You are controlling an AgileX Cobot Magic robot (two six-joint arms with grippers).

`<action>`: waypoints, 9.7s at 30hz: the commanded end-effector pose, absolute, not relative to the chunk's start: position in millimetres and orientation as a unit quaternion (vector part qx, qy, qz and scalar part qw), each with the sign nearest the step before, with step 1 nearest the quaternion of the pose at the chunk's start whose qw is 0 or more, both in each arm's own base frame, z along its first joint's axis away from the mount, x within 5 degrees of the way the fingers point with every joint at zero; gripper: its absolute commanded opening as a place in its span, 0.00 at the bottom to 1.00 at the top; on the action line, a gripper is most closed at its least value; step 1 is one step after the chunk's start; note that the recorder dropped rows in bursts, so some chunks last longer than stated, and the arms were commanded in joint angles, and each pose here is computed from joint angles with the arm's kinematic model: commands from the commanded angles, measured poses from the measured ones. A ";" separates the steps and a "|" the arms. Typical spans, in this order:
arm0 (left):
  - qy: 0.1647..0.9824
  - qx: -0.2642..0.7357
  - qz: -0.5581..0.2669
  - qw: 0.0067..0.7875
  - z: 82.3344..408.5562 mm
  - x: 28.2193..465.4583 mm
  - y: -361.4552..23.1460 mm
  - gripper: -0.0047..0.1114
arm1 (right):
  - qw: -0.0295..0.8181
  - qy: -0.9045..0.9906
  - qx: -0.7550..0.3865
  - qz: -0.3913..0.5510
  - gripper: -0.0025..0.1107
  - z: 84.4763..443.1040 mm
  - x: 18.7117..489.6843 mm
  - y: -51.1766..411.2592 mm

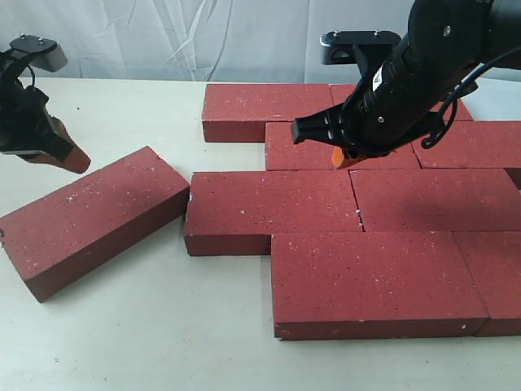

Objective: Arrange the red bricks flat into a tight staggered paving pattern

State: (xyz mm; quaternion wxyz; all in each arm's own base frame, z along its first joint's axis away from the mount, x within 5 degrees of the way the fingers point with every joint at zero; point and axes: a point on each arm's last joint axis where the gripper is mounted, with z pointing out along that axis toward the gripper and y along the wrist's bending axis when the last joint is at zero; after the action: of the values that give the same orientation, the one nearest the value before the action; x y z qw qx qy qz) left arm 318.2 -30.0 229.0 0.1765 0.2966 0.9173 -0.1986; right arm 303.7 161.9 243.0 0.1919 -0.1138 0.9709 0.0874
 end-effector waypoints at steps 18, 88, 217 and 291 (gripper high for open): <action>0.922 0.375 -0.085 -0.055 164.3 296.5 -64.9 0.04 | 0.197 0.970 -0.111 0.089 0.01 244.8 303.4 160.2; 0.990 0.014 0.003 0.143 175.5 358.4 -24.0 0.04 | 0.197 0.970 -0.112 0.088 0.01 244.8 303.5 160.2; 0.959 -0.104 -0.038 0.263 126.9 393.4 62.3 0.04 | 0.216 0.946 -0.183 0.155 0.01 205.1 407.8 281.0; 0.971 -0.012 -0.025 0.237 180.0 391.1 -15.5 0.04 | 0.148 0.967 -0.182 0.096 0.01 211.9 398.0 260.2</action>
State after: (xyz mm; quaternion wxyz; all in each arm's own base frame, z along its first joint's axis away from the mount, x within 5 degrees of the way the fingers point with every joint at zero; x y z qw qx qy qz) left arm 391.9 -7.4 175.8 0.2337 -0.0139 0.9720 -0.0202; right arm 399.6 265.2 206.7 0.1600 -0.1839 0.9644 0.1025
